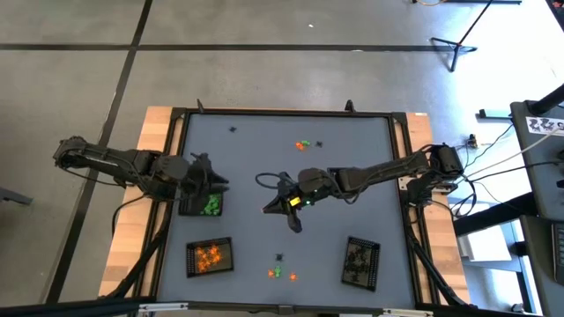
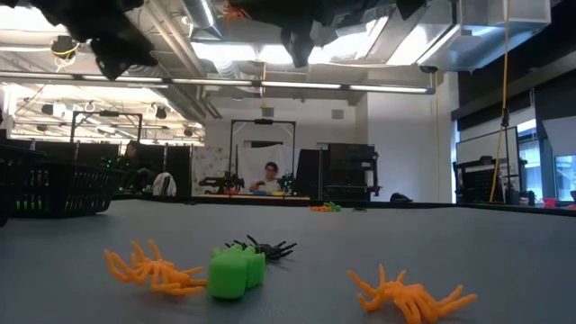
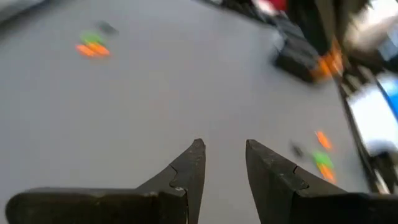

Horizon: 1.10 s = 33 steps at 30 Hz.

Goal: Sort Halloween decoration
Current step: Put the orange spider toy into the bottom left black bin

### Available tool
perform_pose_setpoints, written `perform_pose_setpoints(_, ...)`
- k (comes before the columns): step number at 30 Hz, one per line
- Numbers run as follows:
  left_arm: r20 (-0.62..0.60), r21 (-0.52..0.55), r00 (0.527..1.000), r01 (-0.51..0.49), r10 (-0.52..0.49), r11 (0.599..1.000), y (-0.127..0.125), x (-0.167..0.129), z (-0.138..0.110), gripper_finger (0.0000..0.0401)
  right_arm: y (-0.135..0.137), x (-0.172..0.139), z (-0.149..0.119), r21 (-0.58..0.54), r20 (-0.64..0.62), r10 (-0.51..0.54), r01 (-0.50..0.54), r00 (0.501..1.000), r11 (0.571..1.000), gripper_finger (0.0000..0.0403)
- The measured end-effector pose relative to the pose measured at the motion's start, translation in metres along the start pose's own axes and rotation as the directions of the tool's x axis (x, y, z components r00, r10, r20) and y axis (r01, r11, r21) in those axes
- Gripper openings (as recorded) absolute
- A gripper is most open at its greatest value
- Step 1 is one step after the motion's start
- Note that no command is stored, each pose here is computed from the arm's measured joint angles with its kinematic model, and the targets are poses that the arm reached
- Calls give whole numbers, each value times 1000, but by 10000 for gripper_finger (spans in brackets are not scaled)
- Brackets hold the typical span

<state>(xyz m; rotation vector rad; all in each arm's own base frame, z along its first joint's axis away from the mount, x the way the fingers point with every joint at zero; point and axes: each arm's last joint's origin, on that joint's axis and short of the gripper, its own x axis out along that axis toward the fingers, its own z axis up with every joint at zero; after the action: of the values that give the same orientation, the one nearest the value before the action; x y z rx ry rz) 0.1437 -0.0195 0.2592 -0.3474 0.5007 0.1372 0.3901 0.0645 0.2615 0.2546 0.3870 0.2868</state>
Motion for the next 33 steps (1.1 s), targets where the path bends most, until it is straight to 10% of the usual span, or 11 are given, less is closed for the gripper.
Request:
perform_pose_setpoints(5,172,-103,985,4,14,995,-5,1,15,108,0,0,0,-21,1,-3,3,1000,1000,7)
perform_pose_setpoints(13,167,7,950,266,-264,964,-25,30,26,108,0,0,2,-29,22,-23,24,999,999,7)
perform_pose_setpoints(33,70,-16,969,238,-236,971,-31,86,13,108,-1,0,2,-46,26,-42,43,999,998,7)
